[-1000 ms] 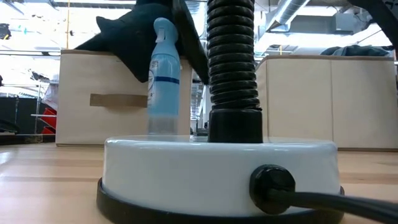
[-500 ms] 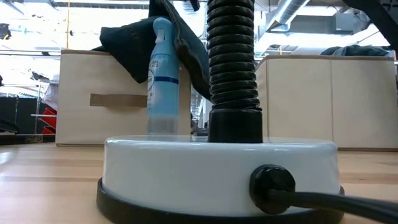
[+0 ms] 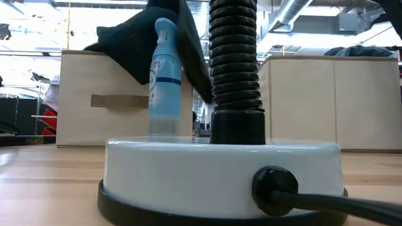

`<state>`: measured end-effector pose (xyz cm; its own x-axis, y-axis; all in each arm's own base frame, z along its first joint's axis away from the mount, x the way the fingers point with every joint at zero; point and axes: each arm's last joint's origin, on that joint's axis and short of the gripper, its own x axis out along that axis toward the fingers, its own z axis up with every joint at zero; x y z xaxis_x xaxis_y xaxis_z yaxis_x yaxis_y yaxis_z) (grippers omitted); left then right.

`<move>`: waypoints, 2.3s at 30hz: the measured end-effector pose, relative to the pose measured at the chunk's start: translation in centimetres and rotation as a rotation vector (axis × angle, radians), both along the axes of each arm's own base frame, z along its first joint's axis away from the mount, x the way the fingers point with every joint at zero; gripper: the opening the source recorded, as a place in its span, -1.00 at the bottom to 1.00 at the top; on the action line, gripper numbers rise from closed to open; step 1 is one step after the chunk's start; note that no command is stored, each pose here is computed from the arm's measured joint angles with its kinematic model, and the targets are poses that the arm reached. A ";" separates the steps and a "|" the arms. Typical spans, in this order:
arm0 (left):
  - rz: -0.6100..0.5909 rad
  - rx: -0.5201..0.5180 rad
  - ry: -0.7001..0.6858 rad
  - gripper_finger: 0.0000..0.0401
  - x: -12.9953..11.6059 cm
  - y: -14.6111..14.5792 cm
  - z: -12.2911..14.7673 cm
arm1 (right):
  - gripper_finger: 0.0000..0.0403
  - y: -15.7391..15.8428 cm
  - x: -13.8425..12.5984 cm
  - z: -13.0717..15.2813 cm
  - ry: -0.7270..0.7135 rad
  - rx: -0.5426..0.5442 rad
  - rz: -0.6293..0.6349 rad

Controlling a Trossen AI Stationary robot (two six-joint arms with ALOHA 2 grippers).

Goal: Sort clothes
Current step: Put the dark blue pants into the left laundry organizer

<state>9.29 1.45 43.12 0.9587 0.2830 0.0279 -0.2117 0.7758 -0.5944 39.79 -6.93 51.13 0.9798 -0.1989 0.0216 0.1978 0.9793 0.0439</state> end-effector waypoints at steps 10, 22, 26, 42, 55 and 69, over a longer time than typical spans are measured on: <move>0.106 0.116 -0.008 0.46 0.5 0.3 0.5 | 0.15 1.1 -1.6 1.5 0.006 -0.190 0.014; 0.274 0.229 -0.035 0.46 2.4 1.7 1.3 | 0.13 -4.0 -2.6 1.9 -0.030 -0.251 -0.128; 0.343 0.194 -0.047 0.46 2.7 2.7 1.3 | 0.13 -6.5 -3.1 1.6 -0.006 -0.243 -0.177; 0.487 -0.034 -0.025 0.46 7.1 8.0 -0.7 | 0.12 -19.1 -10.0 -0.3 0.037 0.012 -0.101; 0.497 -0.065 -0.130 0.46 8.5 13.8 -1.4 | 0.12 -25.3 -16.3 -0.7 0.058 0.003 -0.322; 0.498 -0.070 -0.160 0.46 7.5 16.9 -1.8 | 0.12 -29.6 -23.3 -0.6 0.116 -0.163 -0.546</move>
<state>16.84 18.33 41.32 0.6926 0.7100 0.1276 -0.4472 0.5614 -0.6963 16.49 -36.53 50.57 0.7339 -0.6792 -0.0071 0.6706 0.7262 -0.1515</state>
